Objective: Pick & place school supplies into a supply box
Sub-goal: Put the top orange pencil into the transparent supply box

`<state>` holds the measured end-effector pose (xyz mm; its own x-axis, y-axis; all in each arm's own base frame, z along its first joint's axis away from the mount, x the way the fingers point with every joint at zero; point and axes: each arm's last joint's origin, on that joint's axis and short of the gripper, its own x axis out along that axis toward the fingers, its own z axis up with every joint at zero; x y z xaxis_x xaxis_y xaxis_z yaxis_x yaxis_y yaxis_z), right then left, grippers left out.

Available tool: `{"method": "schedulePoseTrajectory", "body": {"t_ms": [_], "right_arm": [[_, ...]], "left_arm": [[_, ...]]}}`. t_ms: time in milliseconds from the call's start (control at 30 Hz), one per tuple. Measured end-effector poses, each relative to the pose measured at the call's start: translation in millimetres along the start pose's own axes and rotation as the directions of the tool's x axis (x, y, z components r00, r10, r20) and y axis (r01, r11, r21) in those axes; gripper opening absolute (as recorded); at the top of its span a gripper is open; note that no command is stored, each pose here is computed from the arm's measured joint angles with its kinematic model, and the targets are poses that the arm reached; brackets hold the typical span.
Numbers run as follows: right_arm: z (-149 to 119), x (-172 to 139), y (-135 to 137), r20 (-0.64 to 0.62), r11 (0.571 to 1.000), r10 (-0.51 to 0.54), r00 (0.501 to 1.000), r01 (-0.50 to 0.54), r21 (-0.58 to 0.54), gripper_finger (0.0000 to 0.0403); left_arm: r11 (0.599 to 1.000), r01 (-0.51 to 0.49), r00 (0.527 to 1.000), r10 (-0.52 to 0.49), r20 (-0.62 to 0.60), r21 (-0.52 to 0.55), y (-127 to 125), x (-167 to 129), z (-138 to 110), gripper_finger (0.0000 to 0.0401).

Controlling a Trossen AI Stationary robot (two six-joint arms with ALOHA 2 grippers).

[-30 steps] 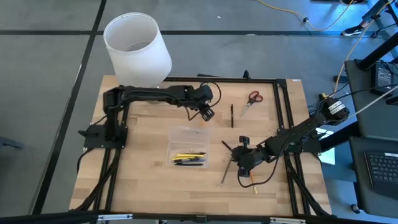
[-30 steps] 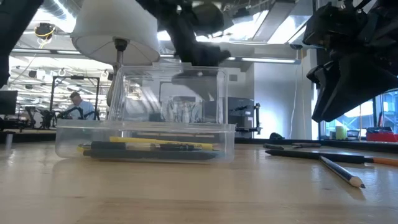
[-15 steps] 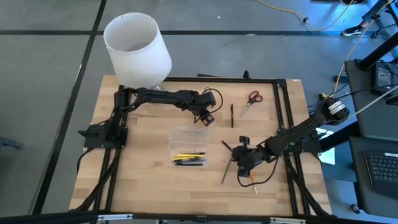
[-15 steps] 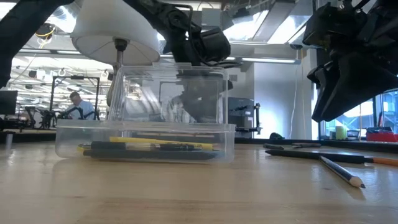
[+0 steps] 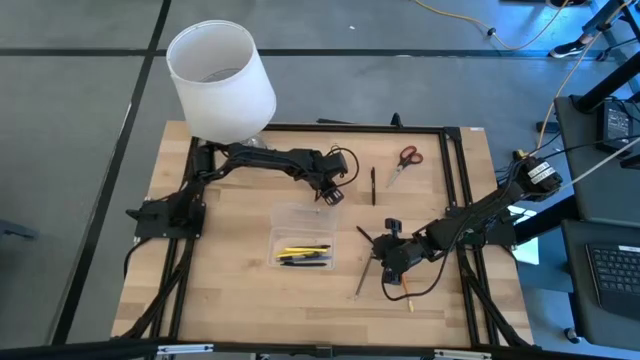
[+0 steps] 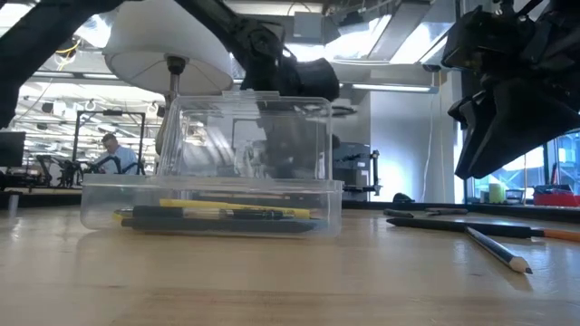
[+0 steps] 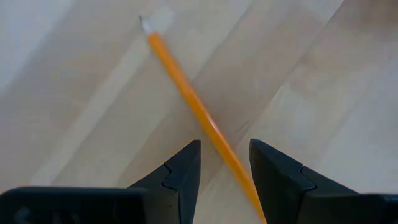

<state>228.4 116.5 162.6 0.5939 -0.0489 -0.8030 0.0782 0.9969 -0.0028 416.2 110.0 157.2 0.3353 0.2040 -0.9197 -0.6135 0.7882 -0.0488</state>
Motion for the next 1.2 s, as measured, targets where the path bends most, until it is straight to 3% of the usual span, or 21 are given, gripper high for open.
{"method": "schedulePoseTrajectory", "body": {"t_ms": [300, 567, 967, 1200], "right_arm": [[0.0, 0.1, 0.0, 0.000, 1.000, 0.000, 1.000, 0.000, -0.010, 0.0116], [-0.4, 0.2, -0.3, -0.004, 1.000, -0.002, 1.000, 0.002, -0.028, 0.0116], [-0.8, 0.2, -0.3, -0.007, 1.000, -0.003, 1.000, 0.002, -0.027, 0.0116], [-1.2, 0.0, 0.2, -0.011, 1.000, 0.004, 1.000, -0.003, 0.011, 0.0116]], "left_arm": [[1.000, -0.012, 0.999, 0.013, -0.040, 0.012, -0.4, 17.3, -5.1, 0.0129], [0.993, -0.040, 0.996, 0.048, -0.071, 0.111, 1.3, 16.8, -8.5, 0.0123], [0.977, -0.049, 0.978, 0.088, -0.188, 0.205, 6.2, 13.9, -19.3, 0.0015], [0.967, -0.090, 0.944, 0.159, -0.290, 0.240, 12.0, 11.2, -30.0, 0.0006]]}}
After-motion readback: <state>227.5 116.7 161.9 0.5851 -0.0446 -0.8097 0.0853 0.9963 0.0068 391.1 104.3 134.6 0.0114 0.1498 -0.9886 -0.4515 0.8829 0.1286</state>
